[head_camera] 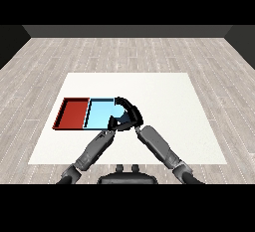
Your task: Pick the blue can and put it in the blue box
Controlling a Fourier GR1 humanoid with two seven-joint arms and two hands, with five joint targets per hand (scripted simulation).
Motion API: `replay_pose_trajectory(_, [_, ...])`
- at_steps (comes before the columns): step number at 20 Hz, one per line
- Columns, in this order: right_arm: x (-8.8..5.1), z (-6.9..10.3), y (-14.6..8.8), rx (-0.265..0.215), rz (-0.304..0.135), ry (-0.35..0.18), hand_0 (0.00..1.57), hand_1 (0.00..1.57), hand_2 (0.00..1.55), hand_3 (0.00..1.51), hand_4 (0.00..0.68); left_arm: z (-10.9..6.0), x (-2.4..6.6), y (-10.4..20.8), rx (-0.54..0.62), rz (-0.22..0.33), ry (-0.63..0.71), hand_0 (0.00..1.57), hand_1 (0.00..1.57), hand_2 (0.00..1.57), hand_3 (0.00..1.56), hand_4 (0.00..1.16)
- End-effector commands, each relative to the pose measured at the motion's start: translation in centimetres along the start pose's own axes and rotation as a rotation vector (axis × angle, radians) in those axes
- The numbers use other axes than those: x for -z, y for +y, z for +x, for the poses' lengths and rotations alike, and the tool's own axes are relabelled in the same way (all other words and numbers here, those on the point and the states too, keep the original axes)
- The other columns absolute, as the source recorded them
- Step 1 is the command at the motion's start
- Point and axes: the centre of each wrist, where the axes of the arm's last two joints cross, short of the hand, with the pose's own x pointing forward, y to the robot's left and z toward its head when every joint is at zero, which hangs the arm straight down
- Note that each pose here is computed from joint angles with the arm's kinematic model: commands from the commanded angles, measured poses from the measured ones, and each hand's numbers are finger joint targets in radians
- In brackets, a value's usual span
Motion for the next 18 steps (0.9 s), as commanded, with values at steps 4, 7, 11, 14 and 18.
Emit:
replay_pose_trajectory(4, [0.5,0.5,0.7,0.016,-0.036,0.011,0.0,0.0,0.0,0.0,0.0,0.8,1.04,1.8,0.029,-0.003,0.006,1.57,1.57,1.57,1.5,1.14])
replay_pose_trajectory(7, [-0.6,0.6,-0.2,0.063,-0.045,0.013,0.0,0.0,0.0,0.0,0.0,1.8,-0.77,-1.3,0.03,0.013,-0.027,1.57,1.57,1.57,1.51,1.13])
replay_pose_trajectory(11, [-0.6,2.5,-4.0,0.043,-0.038,-0.009,0.0,0.0,0.0,0.0,0.0,0.5,0.15,0.1,0.078,0.03,-0.033,1.57,1.57,1.57,1.5,1.13])
replay_pose_trajectory(14, [-2.4,3.5,-4.3,0.061,-0.066,-0.021,0.0,0.0,0.0,0.0,0.0,-1.5,-0.74,0.4,0.067,0.045,-0.002,1.57,1.57,1.57,1.5,1.13])
replay_pose_trajectory(18, [-5.0,4.7,-6.7,0.042,-0.117,-0.088,0.0,0.0,0.0,0.0,0.0,-0.7,-0.67,2.7,0.082,0.038,-0.007,1.57,1.57,1.57,1.49,1.12])
